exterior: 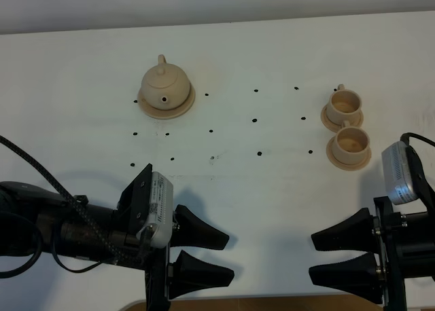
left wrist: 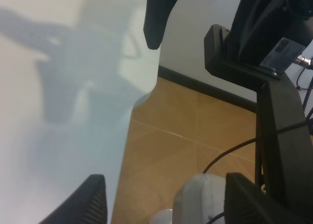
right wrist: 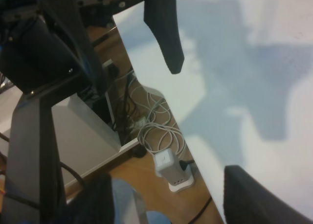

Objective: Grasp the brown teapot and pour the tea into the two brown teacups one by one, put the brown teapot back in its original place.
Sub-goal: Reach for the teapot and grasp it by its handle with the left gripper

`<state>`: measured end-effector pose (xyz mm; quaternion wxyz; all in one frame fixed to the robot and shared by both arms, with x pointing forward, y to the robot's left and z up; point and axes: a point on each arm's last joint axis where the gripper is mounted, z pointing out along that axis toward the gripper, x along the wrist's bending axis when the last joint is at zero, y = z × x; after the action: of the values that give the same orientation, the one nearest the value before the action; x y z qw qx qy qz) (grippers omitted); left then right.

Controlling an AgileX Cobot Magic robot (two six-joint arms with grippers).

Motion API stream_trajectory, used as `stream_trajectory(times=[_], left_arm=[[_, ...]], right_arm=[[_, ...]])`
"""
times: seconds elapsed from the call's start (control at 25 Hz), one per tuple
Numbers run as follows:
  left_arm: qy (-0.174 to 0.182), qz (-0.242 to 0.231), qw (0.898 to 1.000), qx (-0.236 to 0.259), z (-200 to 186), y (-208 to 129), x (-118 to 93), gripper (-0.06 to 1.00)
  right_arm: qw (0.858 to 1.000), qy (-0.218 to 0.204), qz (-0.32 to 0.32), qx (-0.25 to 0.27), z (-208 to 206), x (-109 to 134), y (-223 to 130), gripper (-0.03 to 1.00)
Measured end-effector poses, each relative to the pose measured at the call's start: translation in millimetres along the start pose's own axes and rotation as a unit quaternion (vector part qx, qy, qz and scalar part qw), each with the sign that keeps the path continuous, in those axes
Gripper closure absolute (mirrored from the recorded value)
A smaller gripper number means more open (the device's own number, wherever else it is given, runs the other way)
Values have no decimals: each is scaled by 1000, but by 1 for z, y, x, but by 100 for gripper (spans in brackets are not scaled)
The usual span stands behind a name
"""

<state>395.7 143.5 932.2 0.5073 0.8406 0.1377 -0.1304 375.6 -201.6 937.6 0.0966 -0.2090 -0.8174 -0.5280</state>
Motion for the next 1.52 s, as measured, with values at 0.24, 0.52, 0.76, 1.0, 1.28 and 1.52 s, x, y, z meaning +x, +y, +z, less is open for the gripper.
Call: stream_trajectory(times=[0.24, 0.52, 0.76, 1.0, 1.28, 1.52], left_arm=[[0, 0, 1000, 0, 0, 0, 0, 40], [0, 0, 1000, 0, 0, 0, 0, 40], [0, 0, 1000, 0, 0, 0, 0, 40], [0, 0, 1000, 0, 0, 0, 0, 40], [-3, 0, 1000, -2, 0, 0, -1, 40], [-3, 0, 1000, -2, 0, 0, -1, 40]], right_arm=[[1000, 0, 0, 0, 0, 0, 0, 48], [1000, 0, 0, 0, 0, 0, 0, 48], [1000, 0, 0, 0, 0, 0, 0, 48], [1000, 0, 0, 0, 0, 0, 0, 48], [1000, -1, 1, -2, 0, 0, 0, 48], [1000, -2, 2, -3, 0, 0, 1, 48]])
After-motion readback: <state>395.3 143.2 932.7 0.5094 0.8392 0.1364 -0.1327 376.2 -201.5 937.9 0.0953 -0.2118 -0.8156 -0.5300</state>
